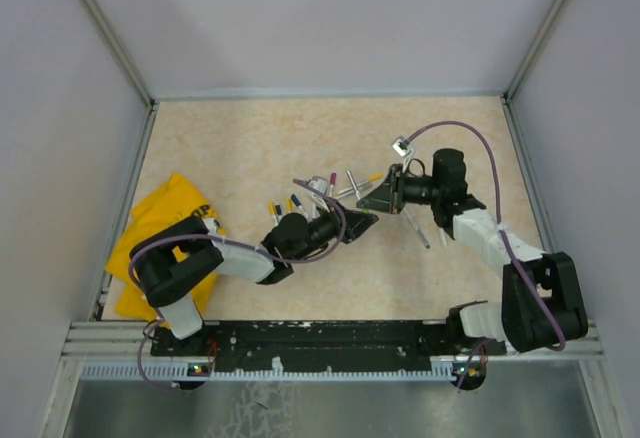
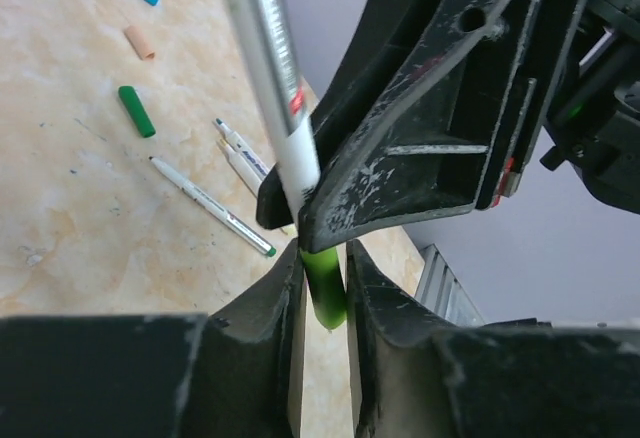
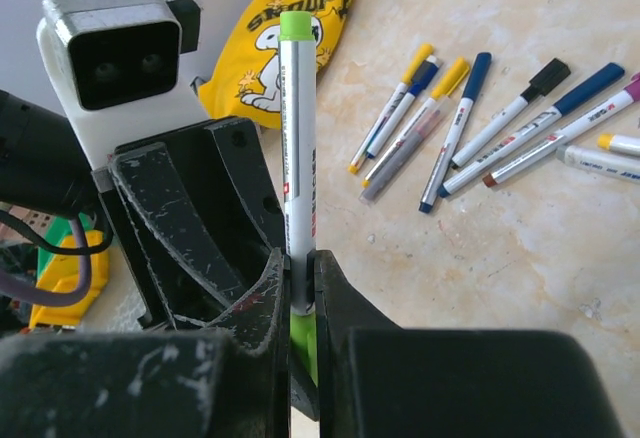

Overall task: Open the pen caps
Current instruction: Adjust the pen.

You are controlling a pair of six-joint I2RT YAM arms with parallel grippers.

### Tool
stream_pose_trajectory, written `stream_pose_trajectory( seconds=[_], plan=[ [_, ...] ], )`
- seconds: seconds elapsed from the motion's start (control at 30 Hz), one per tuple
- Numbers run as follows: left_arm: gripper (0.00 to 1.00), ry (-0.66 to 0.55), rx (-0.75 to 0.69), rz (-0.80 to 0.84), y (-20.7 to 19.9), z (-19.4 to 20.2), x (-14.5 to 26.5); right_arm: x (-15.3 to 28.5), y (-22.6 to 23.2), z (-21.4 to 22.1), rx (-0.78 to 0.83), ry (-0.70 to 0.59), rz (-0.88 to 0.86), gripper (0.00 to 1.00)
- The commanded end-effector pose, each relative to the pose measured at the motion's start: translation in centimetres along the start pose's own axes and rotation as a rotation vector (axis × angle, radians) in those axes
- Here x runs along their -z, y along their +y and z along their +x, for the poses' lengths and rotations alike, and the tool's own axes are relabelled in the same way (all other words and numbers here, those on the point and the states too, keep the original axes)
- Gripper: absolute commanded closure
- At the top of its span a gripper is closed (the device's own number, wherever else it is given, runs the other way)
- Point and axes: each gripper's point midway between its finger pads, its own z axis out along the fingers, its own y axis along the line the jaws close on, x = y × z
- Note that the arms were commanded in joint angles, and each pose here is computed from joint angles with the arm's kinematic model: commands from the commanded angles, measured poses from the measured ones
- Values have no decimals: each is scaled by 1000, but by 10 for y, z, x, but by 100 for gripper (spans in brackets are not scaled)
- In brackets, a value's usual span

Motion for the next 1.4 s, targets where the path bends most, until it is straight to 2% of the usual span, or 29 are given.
stream_pose_trajectory(
  seconds=[0.0,0.07,0.1,0.2,0.23,0.4,0.63,0.77,0.83,0.97,1.2,1.37],
  plan=[
    [84,12,-5,13,-1,-1,-3,1,6,-9,41,-20,-32,100],
    [98,14,-15,23,-3,-3,-1,1,6,-9,46,-18,-34,98],
    [100,15,-25,31,-4,-5,1,1,6,-9,52,-14,-36,91],
    [100,34,-52,62,-6,-7,11,3,8,-10,102,-1,-40,65],
    [100,49,-61,77,-6,-7,15,4,9,-11,123,5,-37,59],
    [100,192,-116,108,-2,-2,45,17,19,-17,271,15,-34,41],
    [100,393,-265,22,12,-4,92,37,38,-12,613,70,-40,40],
    [100,448,-314,-35,24,-14,110,44,46,-7,814,82,-67,40],
    [100,464,-331,-51,28,-17,112,48,51,-4,964,85,-96,40],
    [100,526,-339,-41,33,-13,107,58,56,-6,1287,132,-97,33],
    [100,620,-324,-32,47,-4,105,60,47,-3,1576,271,-115,33],
    [100,659,-333,-19,51,3,107,48,27,10,1719,431,-101,33]
  ],
)
